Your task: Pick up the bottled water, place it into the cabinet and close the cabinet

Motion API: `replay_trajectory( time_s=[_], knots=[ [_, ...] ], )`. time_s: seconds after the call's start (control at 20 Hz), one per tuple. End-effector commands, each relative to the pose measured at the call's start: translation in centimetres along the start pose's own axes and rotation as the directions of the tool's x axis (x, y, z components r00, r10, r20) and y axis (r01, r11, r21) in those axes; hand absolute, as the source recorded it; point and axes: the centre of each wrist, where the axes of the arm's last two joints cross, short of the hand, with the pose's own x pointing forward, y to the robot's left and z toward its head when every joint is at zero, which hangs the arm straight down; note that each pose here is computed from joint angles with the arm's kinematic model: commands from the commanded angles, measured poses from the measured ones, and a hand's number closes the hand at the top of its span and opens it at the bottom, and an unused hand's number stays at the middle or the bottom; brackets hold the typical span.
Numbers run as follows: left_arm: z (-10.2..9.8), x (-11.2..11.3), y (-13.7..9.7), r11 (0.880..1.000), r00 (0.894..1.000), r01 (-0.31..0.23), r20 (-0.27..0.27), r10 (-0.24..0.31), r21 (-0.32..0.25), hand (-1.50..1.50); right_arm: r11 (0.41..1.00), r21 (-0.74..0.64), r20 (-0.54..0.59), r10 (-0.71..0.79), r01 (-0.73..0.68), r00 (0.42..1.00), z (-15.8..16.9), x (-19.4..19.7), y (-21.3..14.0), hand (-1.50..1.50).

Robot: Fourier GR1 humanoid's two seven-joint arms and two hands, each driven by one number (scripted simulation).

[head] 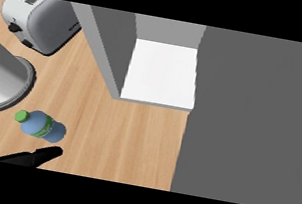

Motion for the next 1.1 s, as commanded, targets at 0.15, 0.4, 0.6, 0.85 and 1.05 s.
replay_trajectory(
  time_s=[0.15,0.4,0.6,0.85,1.05],
  knots=[
    [-0.8,-1.7,1.5,0.999,0.997,0.02,-0.07,-0.017,0.05,-1.5,1.0,0.007,0.038,0.02,-0.02,0.999,1.7,3.3,1.2,-1.5],
    [-0.3,-5.4,2.3,0.998,0.989,0.003,-0.15,0.005,0.056,-1.5,0.999,-0.004,0.026,0.039,-0.039,0.999,3.3,4.4,1.8,-1.5],
    [-2.3,-9.5,2.2,0.999,0.97,-0.011,-0.243,0.018,0.033,-1.5,1.0,-0.012,0.019,0.007,-0.007,1.0,3.6,4.8,2.5,-1.5],
    [-0.9,-13.6,2.0,0.995,0.949,-0.084,-0.299,0.098,0.06,-1.5,1.0,0.012,0.043,0.013,-0.014,0.999,4.1,4.7,2.3,-1.5],
    [-0.4,-16.5,3.2,0.995,0.948,-0.082,-0.304,0.097,0.063,-1.5,1.0,0.008,0.038,0.02,-0.02,0.999,4.4,5.4,3.2,-1.5]
  ],
)
